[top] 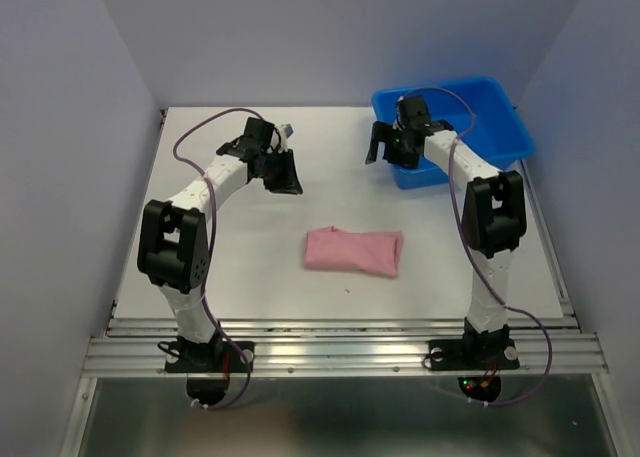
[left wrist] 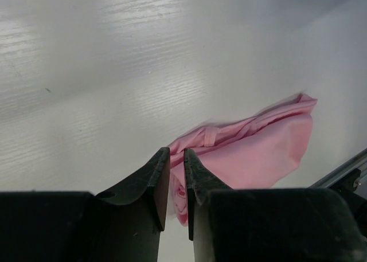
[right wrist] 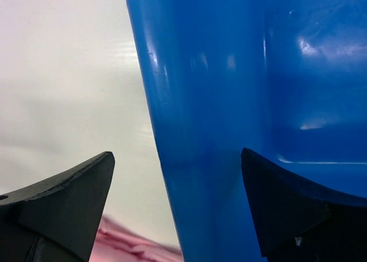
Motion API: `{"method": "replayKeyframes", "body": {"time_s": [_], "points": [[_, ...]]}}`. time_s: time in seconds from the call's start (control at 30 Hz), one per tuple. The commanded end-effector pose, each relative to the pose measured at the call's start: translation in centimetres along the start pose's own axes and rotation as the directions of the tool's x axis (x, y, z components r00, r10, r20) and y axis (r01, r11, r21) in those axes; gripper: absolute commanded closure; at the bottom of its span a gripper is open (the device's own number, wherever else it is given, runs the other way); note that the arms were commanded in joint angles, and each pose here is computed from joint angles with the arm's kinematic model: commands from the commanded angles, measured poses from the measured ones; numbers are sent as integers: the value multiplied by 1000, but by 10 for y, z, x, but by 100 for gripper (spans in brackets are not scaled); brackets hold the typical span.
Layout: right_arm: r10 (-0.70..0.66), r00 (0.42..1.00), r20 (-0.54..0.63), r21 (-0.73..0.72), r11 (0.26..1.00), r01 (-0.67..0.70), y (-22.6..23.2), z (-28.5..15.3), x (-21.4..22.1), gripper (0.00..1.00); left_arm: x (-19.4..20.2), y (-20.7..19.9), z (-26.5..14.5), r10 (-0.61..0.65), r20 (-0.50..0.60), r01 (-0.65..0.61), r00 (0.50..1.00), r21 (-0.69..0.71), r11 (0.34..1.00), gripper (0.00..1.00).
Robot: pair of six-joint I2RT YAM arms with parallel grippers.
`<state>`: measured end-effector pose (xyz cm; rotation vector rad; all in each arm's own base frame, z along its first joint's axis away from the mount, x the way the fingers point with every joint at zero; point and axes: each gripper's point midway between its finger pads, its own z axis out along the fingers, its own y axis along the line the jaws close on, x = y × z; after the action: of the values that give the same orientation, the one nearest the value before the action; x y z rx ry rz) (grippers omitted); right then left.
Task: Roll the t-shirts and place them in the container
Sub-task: Move the bin to the center of the board.
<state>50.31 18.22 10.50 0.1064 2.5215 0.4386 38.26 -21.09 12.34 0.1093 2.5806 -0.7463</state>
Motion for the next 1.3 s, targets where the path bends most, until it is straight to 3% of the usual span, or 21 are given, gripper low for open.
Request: {"method": "replayKeyframes", "body": {"time_s": [0.0, 0.2, 0.37, 0.47, 0.57, 0.67, 0.8, 1.1, 1.27], "points": [[10, 1000, 20, -253, 967, -4, 61, -34, 5, 3, -21, 1, -9, 10, 48, -9, 999, -27, 1000, 73], [-47, 999, -25, -372, 927, 34, 131, -42, 42, 2, -30, 9, -13, -7, 71, 10, 997, -45, 999, 73], [-67, 998, 14, -399, 914, 67, 154, -48, 34, 0, -33, 11, -14, -21, 82, 25, 996, -49, 999, 72], [-87, 992, 91, -270, 957, 108, 130, -52, 14, 0, -33, 11, -17, -21, 91, 26, 996, -48, 999, 71], [-80, 985, 150, -162, 981, 104, 106, -63, -5, 0, -32, 12, -19, -19, 94, 24, 995, -47, 999, 56], [-81, 979, 186, -14, 996, 85, 68, -71, -16, 0, -31, 12, -18, -22, 92, 26, 996, -42, 999, 49], [-90, 965, 248, 139, 989, 56, 27, -98, -30, 0, -33, 6, -21, -20, 90, 21, 996, -17, 1000, 47], [-69, 943, 326, 288, 957, -30, -37, -133, -51, 0, -31, -4, -28, -17, 102, 14, 995, 34, 999, 47], [-46, 947, 317, 245, 969, -35, -32, -141, -47, 0, -13, -1, -29, -25, 83, 22, 996, 37, 999, 46]]}}
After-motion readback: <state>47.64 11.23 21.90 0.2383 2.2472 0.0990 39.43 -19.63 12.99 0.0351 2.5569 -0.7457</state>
